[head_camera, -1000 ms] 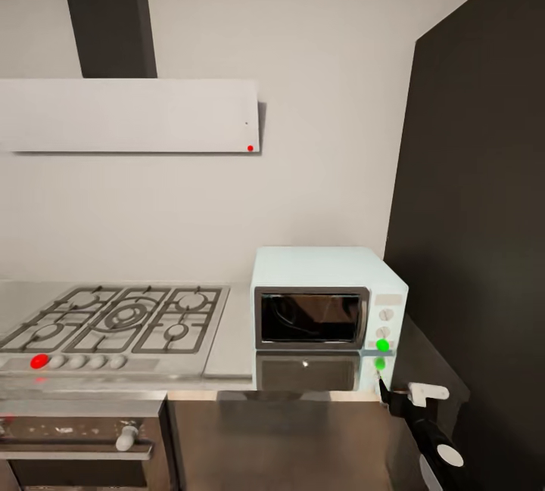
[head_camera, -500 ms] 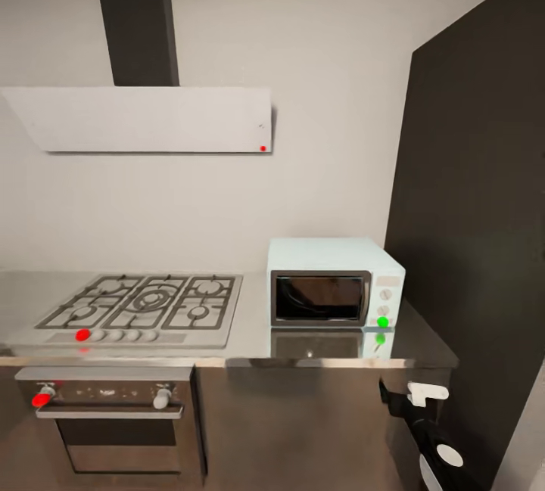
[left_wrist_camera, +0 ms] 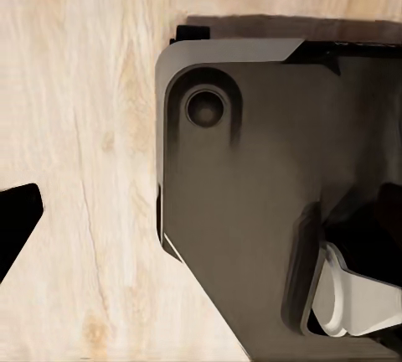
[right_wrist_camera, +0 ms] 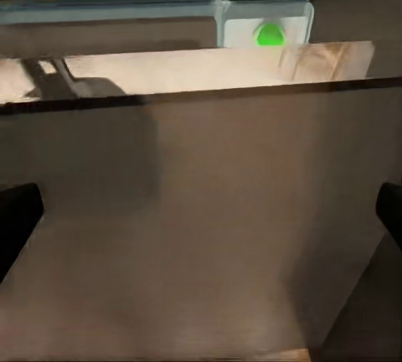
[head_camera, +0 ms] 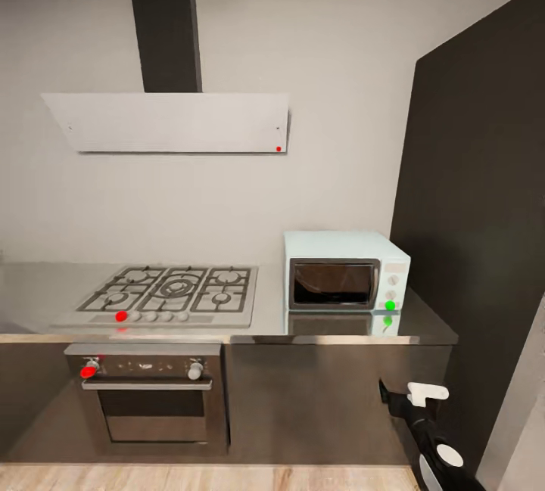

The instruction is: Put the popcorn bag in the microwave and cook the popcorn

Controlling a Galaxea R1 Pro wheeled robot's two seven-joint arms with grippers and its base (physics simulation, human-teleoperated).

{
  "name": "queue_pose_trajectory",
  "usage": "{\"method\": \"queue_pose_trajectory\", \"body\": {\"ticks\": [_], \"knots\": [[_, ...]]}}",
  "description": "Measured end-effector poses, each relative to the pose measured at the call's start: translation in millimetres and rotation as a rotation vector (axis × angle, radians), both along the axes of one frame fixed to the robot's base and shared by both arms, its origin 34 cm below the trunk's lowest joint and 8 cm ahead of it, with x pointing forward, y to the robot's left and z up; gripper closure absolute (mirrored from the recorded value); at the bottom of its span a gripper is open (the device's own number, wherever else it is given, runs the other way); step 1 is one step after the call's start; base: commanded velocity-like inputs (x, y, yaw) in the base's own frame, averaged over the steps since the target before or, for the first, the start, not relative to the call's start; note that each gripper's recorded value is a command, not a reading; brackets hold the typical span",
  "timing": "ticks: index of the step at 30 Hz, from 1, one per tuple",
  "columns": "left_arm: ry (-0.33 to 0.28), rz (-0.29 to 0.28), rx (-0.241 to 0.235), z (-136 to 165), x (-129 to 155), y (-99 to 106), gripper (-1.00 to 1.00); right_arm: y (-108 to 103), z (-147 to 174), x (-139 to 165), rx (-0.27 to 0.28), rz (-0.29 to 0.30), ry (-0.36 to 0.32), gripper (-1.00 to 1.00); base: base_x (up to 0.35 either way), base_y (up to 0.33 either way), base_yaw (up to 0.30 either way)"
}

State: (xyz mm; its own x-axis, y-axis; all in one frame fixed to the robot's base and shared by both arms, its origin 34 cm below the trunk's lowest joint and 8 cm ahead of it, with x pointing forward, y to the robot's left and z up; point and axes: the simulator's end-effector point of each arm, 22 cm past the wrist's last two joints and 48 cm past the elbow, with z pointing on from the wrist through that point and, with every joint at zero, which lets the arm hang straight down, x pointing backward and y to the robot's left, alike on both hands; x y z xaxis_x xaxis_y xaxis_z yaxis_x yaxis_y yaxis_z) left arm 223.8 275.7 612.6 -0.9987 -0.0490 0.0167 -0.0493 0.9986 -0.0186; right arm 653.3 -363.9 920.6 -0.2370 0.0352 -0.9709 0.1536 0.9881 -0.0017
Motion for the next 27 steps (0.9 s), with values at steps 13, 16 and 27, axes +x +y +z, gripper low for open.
{"method": "queue_pose_trajectory", "body": {"ticks": [13, 16, 27], "knots": [[-0.138, -0.015, -0.056, 2.2, 32.0, -47.7, -1.0, -31.7, 10.3, -10.5, -0.068, -0.028, -0.101, -1.0, 0.0, 0.0, 0.0], [-0.138, -0.016, -0.057, 2.2, 32.0, -48.6, -1.0, -26.0, -44.6, -36.8, -0.04, -0.026, 0.028, -1.0, 0.0, 0.0, 0.0], [-0.138, -0.015, -0.057, 2.2, 31.8, -48.6, -1.0, 4.0, -211.5, -196.6, 0.067, -0.034, 0.519, -1.0, 0.0, 0.0, 0.0]]}}
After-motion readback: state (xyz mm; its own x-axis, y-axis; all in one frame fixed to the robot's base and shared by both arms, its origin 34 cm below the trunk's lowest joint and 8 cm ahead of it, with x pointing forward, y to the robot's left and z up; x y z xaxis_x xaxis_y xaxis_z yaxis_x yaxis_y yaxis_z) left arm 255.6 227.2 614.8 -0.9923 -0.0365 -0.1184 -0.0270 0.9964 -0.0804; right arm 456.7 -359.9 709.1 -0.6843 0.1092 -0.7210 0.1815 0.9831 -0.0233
